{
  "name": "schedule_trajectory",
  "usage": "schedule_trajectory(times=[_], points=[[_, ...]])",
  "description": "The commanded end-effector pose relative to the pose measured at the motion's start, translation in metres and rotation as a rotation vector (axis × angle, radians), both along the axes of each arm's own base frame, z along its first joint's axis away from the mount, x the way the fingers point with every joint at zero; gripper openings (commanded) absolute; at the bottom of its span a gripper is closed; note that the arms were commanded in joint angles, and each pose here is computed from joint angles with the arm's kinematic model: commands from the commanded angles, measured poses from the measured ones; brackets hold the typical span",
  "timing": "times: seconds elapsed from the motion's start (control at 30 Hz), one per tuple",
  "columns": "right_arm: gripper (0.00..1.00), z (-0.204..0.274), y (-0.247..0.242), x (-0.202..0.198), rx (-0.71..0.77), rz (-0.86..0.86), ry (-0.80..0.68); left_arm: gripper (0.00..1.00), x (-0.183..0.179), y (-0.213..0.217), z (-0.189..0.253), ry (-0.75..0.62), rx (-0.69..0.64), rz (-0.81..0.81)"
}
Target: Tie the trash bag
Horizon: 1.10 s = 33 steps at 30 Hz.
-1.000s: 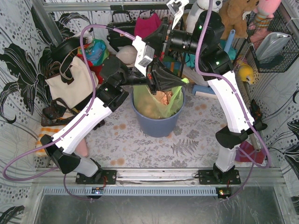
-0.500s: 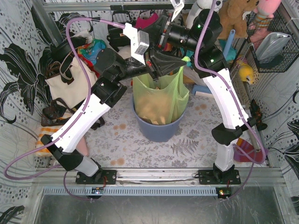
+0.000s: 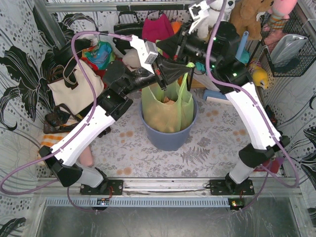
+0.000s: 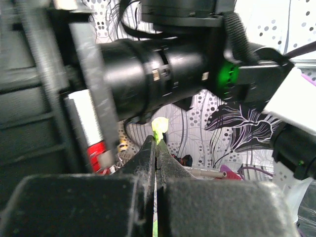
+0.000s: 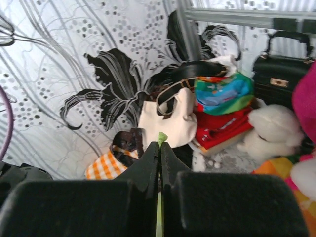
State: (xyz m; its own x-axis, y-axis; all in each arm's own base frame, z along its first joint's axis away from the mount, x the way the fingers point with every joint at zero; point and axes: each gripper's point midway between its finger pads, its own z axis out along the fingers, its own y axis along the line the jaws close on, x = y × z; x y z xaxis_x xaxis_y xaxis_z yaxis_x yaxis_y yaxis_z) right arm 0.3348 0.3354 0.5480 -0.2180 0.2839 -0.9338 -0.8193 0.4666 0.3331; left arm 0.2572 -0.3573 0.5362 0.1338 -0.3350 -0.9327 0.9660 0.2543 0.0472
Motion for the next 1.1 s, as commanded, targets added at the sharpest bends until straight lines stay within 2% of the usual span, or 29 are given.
schedule_trajectory(times=[0.0, 0.3, 0.47, 1.07], points=[[0.0, 0.021, -0.045, -0.013, 0.017, -0.178, -0.053, 0.0, -0.009, 0.018, 0.025, -0.074, -0.068, 0.061], [0.0, -0.003, -0.087, -0.035, 0.005, -0.309, 0.042, 0.0, -0.01, 0.027, 0.022, -0.071, -0.08, 0.09], [0.0, -0.013, -0.099, -0.05, 0.016, -0.321, 0.09, 0.0, -0.01, 0.029, 0.021, -0.067, -0.085, 0.094], [0.0, -0.051, -0.101, -0.109, 0.119, -0.155, 0.245, 0.0, 0.005, 0.036, 0.007, -0.034, -0.067, 0.153]])
